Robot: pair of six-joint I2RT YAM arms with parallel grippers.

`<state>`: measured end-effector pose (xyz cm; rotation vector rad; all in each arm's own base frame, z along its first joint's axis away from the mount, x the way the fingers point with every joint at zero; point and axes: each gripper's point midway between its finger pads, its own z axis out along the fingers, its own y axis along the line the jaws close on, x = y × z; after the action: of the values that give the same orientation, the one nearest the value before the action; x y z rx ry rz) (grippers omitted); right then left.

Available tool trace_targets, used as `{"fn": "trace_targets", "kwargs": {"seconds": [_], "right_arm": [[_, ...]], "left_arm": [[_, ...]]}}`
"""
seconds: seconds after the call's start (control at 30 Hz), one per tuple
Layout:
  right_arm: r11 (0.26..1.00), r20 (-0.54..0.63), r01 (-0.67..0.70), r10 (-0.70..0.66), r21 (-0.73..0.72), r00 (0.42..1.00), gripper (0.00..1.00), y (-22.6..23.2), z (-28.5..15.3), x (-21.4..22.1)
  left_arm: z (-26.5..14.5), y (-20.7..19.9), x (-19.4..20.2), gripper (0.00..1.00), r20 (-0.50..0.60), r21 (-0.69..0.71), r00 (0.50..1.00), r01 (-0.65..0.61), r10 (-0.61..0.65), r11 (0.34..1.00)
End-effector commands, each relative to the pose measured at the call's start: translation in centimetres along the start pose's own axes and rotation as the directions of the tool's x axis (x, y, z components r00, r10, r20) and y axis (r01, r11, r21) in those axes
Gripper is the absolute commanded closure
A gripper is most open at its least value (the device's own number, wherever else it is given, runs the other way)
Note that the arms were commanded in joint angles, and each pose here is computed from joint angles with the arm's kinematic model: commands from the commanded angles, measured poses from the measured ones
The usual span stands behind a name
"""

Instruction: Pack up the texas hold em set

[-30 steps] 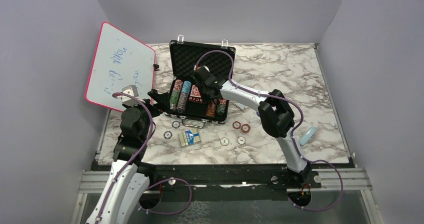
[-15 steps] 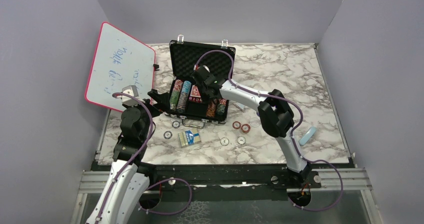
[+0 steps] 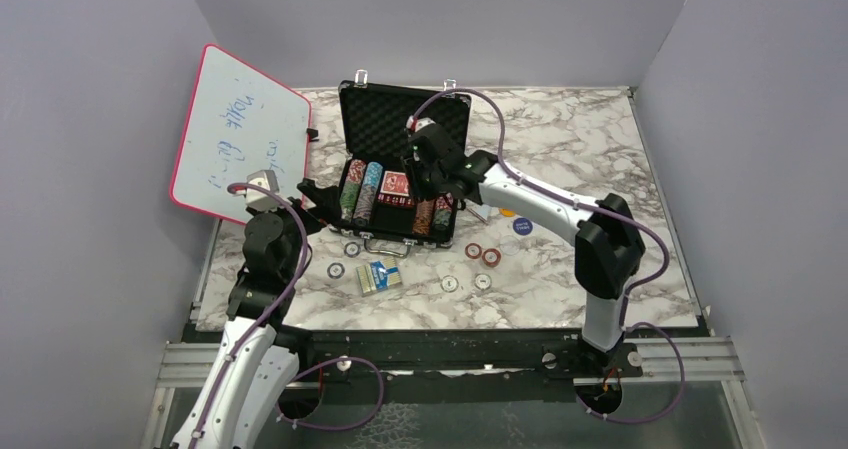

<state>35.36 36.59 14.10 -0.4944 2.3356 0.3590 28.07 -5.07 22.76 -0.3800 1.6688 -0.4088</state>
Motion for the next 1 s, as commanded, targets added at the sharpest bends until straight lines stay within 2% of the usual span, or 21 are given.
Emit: {"fn": "trace_targets", "kwargs": {"seconds": [0.0, 0.1, 0.17, 0.23, 0.33, 0.57, 0.73, 0.83, 0.97], "right_arm": [[0.972, -0.049, 0.090, -0.103, -0.215, 0.994, 0.51, 2.3, -1.3, 3.5], [0.909, -0.027, 0.166, -0.190, -0.382, 0.981, 0.40, 4.6, -2.8, 5.4], [0.842, 0.036, 0.244, -0.259, -0.480, 0.965, 0.28, 6.7, -4.2, 6.2], [0.765, 0.104, 0.330, -0.329, -0.553, 0.938, 0.22, 9.0, -5.3, 7.5], [0.676, 0.192, 0.450, -0.423, -0.584, 0.886, 0.21, 11.7, -5.4, 9.6], [0.403, 0.475, 0.718, -0.551, -0.568, 0.686, 0.17, 15.6, -4.2, 11.5], [0.245, 0.516, 0.773, -0.622, -0.586, 0.589, 0.16, 16.2, -2.2, 13.7], [0.187, 0.516, 0.783, -0.658, -0.594, 0.549, 0.15, 16.3, -1.1, 14.5], [0.177, 0.512, 0.804, -0.689, -0.567, 0.513, 0.15, 16.2, 0.5, 14.4]], "left_arm": [[0.0, 0.4, -0.7, 0.01, 0.018, -0.026, 1.000, -0.019, 0.020, 0.999], [-0.3, 1.2, -2.0, 0.01, 0.063, -0.077, 0.998, -0.025, 0.030, 0.997], [-0.7, 1.6, -2.8, 0.01, 0.086, -0.110, 0.996, -0.025, 0.035, 0.994], [-1.2, 1.6, -3.8, 0.01, 0.102, -0.128, 0.994, -0.027, 0.041, 0.991], [-1.7, 1.0, -5.6, 0.01, 0.104, -0.143, 0.993, -0.041, 0.057, 0.989], [-2.0, -0.7, -8.5, 0.01, 0.025, -0.166, 0.993, -0.109, 0.115, 0.980], [-1.7, -2.7, -10.0, 0.01, -0.013, -0.125, 0.995, -0.096, 0.095, 0.988], [-1.2, -3.7, -9.6, 0.01, -0.045, -0.086, 0.997, -0.071, 0.067, 0.994], [-0.8, -4.2, -8.9, 0.01, -0.068, -0.066, 0.997, -0.039, 0.035, 0.997]]}}
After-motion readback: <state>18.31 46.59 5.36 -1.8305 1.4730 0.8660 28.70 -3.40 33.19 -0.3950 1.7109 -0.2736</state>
